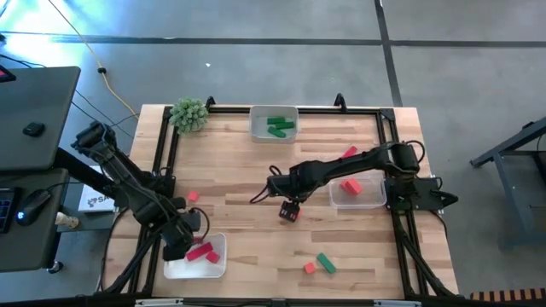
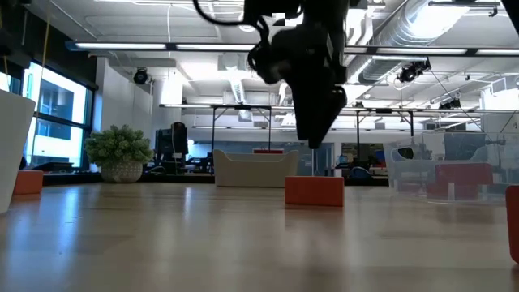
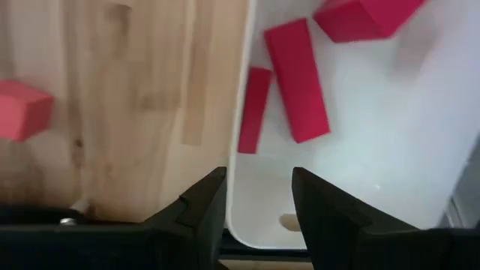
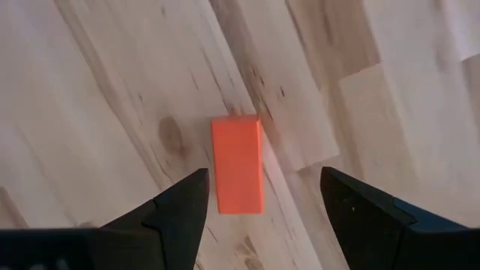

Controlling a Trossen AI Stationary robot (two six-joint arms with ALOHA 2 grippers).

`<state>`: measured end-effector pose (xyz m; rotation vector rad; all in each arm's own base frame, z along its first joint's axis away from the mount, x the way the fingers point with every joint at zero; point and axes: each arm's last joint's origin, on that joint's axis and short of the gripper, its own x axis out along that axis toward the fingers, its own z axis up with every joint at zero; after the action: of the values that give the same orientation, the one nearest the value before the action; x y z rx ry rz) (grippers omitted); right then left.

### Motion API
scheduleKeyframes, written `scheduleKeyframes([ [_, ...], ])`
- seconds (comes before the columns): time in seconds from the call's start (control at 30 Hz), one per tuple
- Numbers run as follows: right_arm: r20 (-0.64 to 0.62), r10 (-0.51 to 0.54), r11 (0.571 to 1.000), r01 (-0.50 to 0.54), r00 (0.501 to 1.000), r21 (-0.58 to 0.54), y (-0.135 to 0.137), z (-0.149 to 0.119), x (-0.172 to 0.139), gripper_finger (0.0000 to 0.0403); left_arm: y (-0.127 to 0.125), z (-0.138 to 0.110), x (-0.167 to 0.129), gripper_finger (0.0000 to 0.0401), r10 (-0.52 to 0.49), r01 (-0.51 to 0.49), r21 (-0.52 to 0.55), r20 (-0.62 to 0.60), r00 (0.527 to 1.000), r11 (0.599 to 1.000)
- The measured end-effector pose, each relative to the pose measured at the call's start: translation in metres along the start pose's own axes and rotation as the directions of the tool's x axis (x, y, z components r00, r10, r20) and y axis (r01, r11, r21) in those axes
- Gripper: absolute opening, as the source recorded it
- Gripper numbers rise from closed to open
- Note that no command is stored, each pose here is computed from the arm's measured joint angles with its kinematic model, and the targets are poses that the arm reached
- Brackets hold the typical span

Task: Sort & place blocks by color
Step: Put the orange block into the transparent bin

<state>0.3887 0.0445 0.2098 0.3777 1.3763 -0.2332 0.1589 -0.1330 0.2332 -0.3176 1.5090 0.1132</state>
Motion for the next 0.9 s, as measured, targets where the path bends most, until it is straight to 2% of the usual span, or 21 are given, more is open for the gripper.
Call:
scheduleKeyframes([
  [0.23, -0.075, 0.017, 1.0, -0.018, 0.997, -0.018, 0.001, 0.001, 0.023, 0.0245, 0.009, 0.015, -0.012, 0.0142, 0.019, -0.014, -0.054, 0.079, 0.997, 0.998],
  [0.5, -0.096, 0.016, 1.0, -0.018, 0.995, -0.015, 0.002, 0.001, 0.032, 0.0245, 0.031, 0.027, -0.031, 0.0142, 0.025, 0.001, -0.128, 0.202, 0.979, 0.992],
  [0.9, -0.149, 0.012, 1.0, -0.013, 0.989, -0.008, 0.002, 0.002, 0.054, 0.0245, 0.077, 0.039, -0.06, 0.0142, 0.147, 0.005, -0.339, 0.423, 0.894, 0.941],
])
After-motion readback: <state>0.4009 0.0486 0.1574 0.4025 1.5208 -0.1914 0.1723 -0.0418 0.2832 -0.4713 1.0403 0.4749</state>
